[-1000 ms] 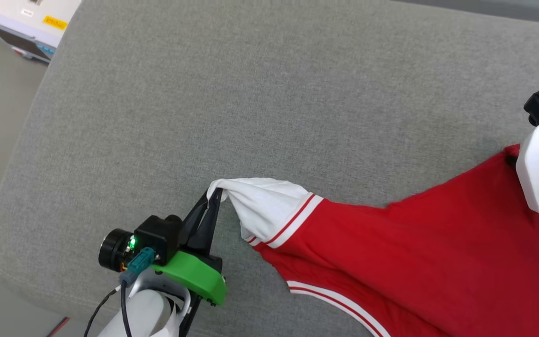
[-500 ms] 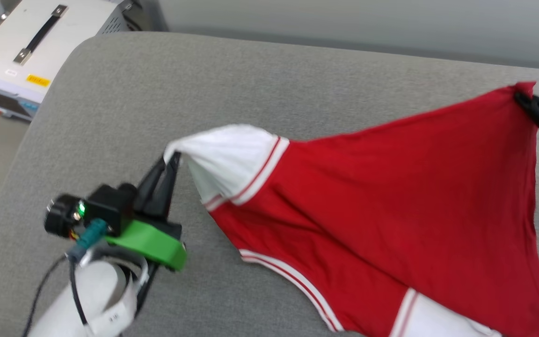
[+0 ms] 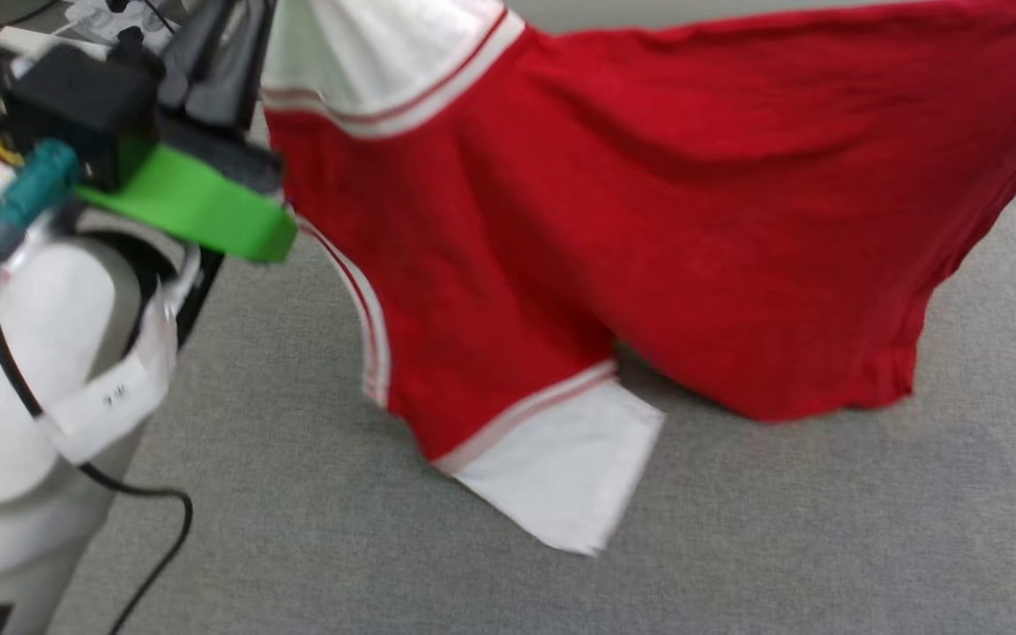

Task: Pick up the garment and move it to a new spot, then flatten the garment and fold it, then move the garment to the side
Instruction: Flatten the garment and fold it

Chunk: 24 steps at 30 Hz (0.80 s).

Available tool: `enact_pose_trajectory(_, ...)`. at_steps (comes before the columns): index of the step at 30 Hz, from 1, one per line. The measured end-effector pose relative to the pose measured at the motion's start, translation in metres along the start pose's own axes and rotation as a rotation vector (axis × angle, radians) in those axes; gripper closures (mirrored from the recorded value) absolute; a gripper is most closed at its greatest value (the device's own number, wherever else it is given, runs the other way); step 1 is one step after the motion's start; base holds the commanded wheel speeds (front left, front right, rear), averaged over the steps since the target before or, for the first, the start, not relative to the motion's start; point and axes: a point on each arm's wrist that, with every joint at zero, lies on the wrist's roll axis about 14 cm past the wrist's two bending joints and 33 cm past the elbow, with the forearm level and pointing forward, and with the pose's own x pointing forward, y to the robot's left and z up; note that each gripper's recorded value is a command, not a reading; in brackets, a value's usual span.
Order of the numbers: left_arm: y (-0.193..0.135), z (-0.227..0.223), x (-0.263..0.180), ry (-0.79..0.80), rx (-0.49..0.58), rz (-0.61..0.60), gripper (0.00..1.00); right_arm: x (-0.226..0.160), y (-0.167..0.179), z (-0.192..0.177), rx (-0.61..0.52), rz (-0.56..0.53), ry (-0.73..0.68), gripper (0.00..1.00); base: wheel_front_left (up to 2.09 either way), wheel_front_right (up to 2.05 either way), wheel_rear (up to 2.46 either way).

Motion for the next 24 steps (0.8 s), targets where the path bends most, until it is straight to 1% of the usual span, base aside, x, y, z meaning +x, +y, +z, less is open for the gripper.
enact_pose_trajectory(5,0.004,0.029,0.034,-0.066,0.064,-0.045,1.0,0.005,-0.006,0.023,-0.029,-0.017,-0.049,1.0,0.0,0.0,0.0)
enact_pose_trajectory(7,0.003,0.036,0.048,-0.083,0.104,-0.069,1.0,0.011,-0.008,0.031,-0.037,-0.02,-0.062,1.0,0.0,0.0,0.0)
enact_pose_trajectory(11,0.003,0.045,0.076,-0.108,0.13,-0.095,1.0,0.029,-0.018,0.041,-0.065,-0.035,-0.076,1.0,0.0,0.0,0.0)
enact_pose_trajectory(18,0.022,0.042,0.135,-0.11,0.2,-0.094,1.0,0.081,-0.048,0.053,-0.084,-0.09,-0.098,1.0,0.0,0.0,0.0)
enact_pose_trajectory(24,0.043,0.036,0.185,-0.129,0.243,-0.061,1.0,0.13,-0.071,0.06,-0.133,-0.136,-0.127,1.0,0.0,0.0,0.0)
